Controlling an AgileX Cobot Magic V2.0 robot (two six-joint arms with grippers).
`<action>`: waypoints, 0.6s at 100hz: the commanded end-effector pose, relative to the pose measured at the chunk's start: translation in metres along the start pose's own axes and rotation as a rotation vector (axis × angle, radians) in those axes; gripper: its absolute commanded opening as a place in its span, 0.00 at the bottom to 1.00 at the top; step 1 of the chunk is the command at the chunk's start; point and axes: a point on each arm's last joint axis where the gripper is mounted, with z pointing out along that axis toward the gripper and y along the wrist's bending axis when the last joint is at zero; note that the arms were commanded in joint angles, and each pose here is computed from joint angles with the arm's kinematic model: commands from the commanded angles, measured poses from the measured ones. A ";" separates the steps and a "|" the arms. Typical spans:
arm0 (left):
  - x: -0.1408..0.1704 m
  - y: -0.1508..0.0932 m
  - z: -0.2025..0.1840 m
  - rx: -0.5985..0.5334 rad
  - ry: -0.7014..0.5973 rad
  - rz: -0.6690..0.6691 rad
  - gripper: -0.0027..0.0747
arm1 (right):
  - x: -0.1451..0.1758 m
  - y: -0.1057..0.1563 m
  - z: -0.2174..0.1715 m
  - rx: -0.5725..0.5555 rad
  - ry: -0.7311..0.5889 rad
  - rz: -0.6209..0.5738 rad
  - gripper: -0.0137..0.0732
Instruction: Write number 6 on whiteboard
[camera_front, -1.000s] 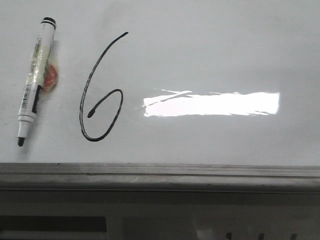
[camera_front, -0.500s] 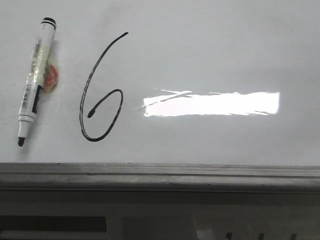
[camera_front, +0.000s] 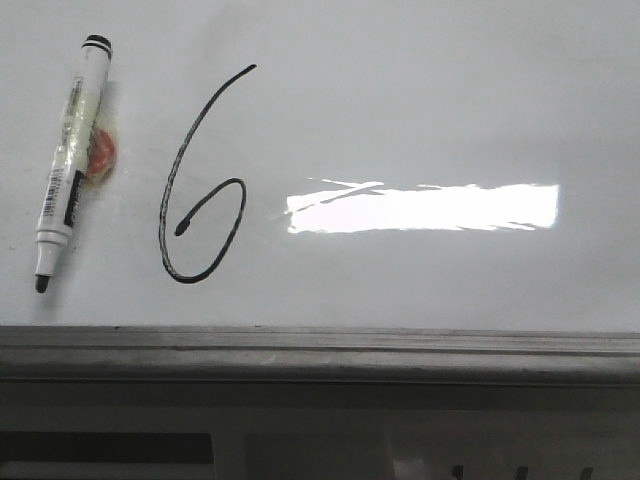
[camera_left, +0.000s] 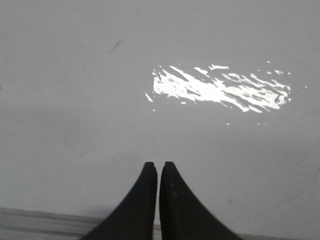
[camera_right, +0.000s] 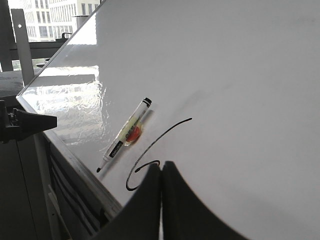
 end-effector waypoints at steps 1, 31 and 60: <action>0.008 0.002 0.000 -0.005 0.011 -0.012 0.01 | -0.014 -0.002 0.000 0.018 -0.089 -0.017 0.08; 0.010 0.002 0.000 -0.014 0.037 -0.001 0.01 | -0.014 -0.002 0.000 0.018 -0.089 -0.017 0.08; 0.010 0.002 0.000 -0.014 0.037 -0.001 0.01 | -0.014 -0.002 0.000 0.018 -0.089 -0.017 0.08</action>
